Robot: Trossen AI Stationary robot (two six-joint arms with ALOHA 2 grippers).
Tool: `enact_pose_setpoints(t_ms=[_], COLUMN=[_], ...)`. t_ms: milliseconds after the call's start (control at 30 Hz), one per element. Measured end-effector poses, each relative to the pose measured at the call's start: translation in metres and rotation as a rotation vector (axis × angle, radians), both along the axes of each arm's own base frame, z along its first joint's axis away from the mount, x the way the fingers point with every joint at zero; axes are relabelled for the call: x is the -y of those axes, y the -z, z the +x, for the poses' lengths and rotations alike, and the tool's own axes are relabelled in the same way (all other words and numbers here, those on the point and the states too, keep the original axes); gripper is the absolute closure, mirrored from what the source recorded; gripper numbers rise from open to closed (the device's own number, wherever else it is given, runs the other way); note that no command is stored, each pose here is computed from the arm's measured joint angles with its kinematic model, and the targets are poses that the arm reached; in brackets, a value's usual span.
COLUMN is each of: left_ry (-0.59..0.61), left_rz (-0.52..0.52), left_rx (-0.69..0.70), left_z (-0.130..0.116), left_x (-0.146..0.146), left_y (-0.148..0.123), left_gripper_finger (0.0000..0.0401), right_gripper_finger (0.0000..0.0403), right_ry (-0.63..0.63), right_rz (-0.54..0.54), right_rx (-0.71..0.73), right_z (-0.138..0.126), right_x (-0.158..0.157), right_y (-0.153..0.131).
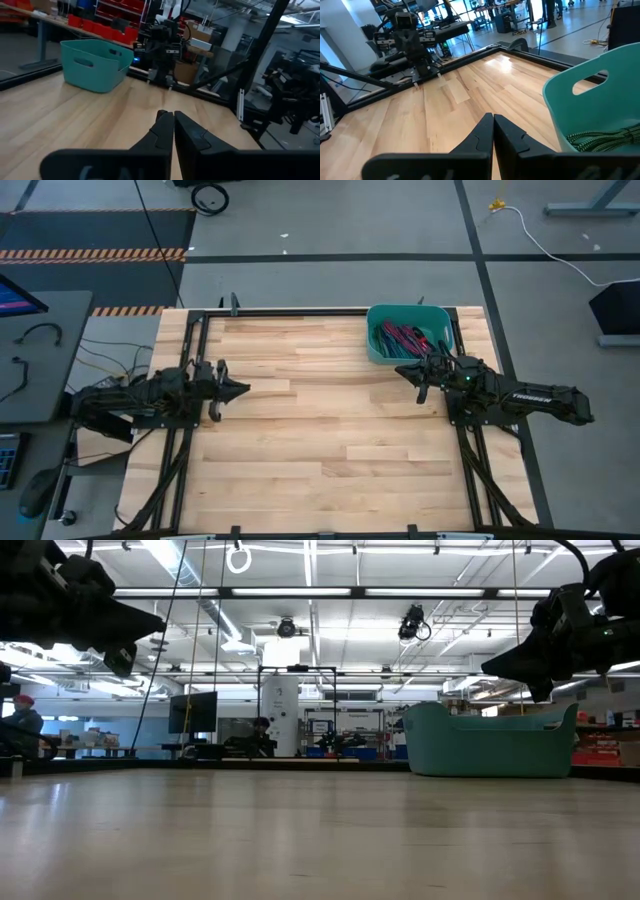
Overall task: Pick and place USB-C Cables
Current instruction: Return to Home Position
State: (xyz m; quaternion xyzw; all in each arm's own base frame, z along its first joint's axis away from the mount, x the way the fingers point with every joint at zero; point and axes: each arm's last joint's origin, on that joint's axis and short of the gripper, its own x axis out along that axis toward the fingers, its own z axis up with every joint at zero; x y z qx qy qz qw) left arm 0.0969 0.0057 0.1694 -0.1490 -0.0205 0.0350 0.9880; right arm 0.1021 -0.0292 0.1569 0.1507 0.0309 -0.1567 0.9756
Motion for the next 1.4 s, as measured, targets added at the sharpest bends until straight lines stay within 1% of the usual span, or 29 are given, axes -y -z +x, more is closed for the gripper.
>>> enact_pose_setpoints(t_ms=[167,400,533,867,1200,1400], left_ry=[0.036,0.092,0.091,0.087,0.084,0.084], left_rz=[0.001,-0.001,0.001,0.0,0.0,0.0], left_rx=[-0.006,0.024,0.062,0.069,0.071,0.073], left_z=[0.0002,0.0006,0.0003,0.0002,0.0002,0.0002], left_x=[0.0018,0.0062,0.0062,0.006,0.0059,0.0059], left_y=[0.0008,-0.0014,-0.0052,-0.0058,-0.0059,-0.0062], left_gripper_finger=[0.0373,0.0381,0.0385,0.037,0.038,0.0374], right_gripper_finger=[0.0386,0.0386,0.0386,0.0386,0.0386,0.0386], right_ry=[0.0,0.0,-0.001,0.0,-0.001,0.0], right_rz=[0.0,0.0,0.0,0.0,0.0,0.0], right_rx=[0.0,0.0,0.0,0.0,0.0,0.0], right_z=[0.0,0.0,0.0,0.0,0.0,0.0], right_x=[0.0,0.0,0.0,0.0,0.0,0.0], right_y=[0.0,0.0,0.0,0.0,0.0,0.0])
